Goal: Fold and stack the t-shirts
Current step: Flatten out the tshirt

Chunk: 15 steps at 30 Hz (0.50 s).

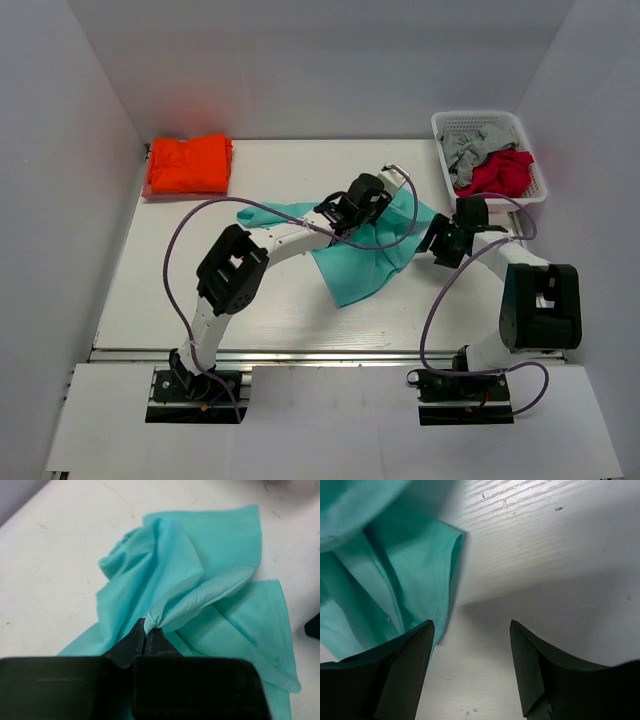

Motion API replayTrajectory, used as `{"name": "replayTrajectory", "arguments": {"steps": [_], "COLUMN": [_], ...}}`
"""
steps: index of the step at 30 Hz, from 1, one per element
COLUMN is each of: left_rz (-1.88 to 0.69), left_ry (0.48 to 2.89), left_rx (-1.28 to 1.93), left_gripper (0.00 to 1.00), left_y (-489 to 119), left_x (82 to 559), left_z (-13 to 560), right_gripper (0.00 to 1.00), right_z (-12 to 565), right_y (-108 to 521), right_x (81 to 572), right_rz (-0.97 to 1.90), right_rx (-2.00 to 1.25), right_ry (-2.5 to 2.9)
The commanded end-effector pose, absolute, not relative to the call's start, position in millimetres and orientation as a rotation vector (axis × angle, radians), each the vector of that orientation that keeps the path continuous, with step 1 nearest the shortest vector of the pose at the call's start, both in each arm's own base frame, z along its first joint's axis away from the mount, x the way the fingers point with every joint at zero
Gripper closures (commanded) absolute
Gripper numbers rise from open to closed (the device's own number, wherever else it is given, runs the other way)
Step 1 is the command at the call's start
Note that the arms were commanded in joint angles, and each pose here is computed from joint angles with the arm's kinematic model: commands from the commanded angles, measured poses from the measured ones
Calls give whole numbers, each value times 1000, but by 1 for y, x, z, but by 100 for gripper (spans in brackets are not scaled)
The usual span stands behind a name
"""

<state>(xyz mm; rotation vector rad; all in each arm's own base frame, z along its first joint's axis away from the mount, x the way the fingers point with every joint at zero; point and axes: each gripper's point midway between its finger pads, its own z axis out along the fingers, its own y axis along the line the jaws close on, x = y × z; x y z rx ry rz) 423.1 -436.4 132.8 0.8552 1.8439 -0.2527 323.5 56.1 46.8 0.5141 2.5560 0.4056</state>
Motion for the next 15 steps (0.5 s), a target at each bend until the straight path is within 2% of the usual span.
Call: {"name": "replayTrajectory", "arguments": {"steps": [1,10,12,13,15], "left_rz": [-272,-237,-233,-225,-207], "left_ry": [1764,1799,1792,1795,1790], "left_rx": [663,586,575,565,527], "left_gripper": [100,100,100,100,100], "left_y": [-426,-411,-410,-406,-402], "left_x": [435,446,447,452,455], "left_z": [211,217,221,224,233], "right_gripper": [34,34,52,66,100], "right_z": [49,29,25,28,33], "right_y": [68,85,89,93,95], "right_x": [350,380,386,390,395], "right_rz": [465,443,445,452,454], "right_rx": [487,427,410,399,392], "right_ry": [2524,2547,2550,2546,2532]}}
